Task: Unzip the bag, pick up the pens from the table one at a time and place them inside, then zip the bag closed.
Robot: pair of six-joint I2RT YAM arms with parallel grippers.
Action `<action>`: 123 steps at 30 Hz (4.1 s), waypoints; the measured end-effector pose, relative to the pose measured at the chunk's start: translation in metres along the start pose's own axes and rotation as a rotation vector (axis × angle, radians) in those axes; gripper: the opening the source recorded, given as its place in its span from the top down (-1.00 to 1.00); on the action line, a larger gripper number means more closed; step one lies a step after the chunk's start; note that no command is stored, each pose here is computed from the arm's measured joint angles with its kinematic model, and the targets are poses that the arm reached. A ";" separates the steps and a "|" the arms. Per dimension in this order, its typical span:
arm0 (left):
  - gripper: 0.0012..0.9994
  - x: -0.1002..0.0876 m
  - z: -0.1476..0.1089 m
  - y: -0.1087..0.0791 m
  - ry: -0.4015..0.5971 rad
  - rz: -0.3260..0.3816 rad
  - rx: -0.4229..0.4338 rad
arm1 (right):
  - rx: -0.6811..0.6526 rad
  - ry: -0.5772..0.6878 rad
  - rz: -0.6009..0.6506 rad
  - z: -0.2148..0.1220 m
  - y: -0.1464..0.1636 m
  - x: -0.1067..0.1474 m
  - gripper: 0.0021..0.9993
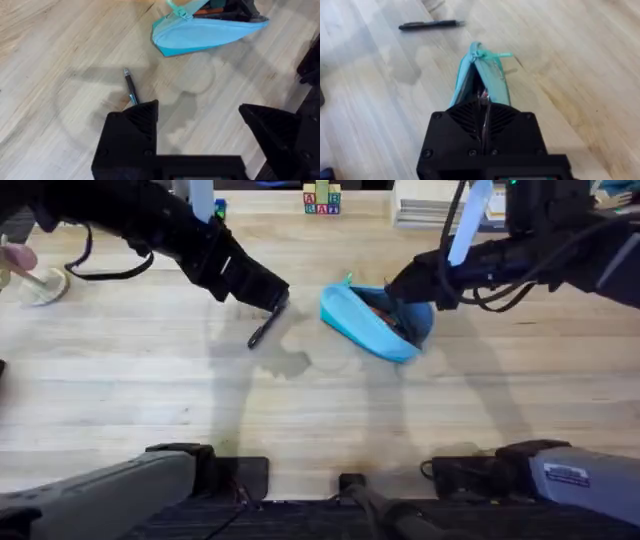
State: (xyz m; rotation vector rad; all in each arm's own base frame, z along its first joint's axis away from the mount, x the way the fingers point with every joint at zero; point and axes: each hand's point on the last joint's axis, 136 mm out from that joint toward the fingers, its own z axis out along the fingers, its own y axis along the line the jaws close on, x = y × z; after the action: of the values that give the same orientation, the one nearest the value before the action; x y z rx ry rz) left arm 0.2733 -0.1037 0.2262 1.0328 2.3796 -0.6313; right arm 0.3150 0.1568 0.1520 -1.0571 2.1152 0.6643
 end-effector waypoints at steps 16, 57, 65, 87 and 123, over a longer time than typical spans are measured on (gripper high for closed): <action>-0.99 0.000 0.000 0.000 0.000 0.000 0.000 | -0.015 0.024 -0.005 0.002 0.002 0.007 0.26; -0.99 0.004 -0.001 0.021 0.041 0.023 -0.109 | 0.213 -0.096 -0.081 -0.116 0.070 -0.015 -0.99; -0.99 0.000 -0.002 0.029 0.030 0.042 -0.147 | 0.197 -0.067 -0.044 -0.134 0.102 0.009 -0.99; -0.99 0.020 0.052 0.062 0.236 -0.061 -0.188 | 0.160 -0.008 0.056 -0.136 0.119 0.031 -0.99; -0.99 0.068 0.153 0.094 0.532 -0.151 -0.323 | 0.143 0.022 0.081 -0.136 0.123 0.039 -0.99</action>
State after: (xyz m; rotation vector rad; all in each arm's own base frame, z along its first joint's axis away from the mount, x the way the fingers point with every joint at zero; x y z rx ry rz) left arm 0.3389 -0.0969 0.0462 0.9688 2.9093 0.0007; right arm 0.1491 0.1114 0.2274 -0.9092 2.1986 0.5320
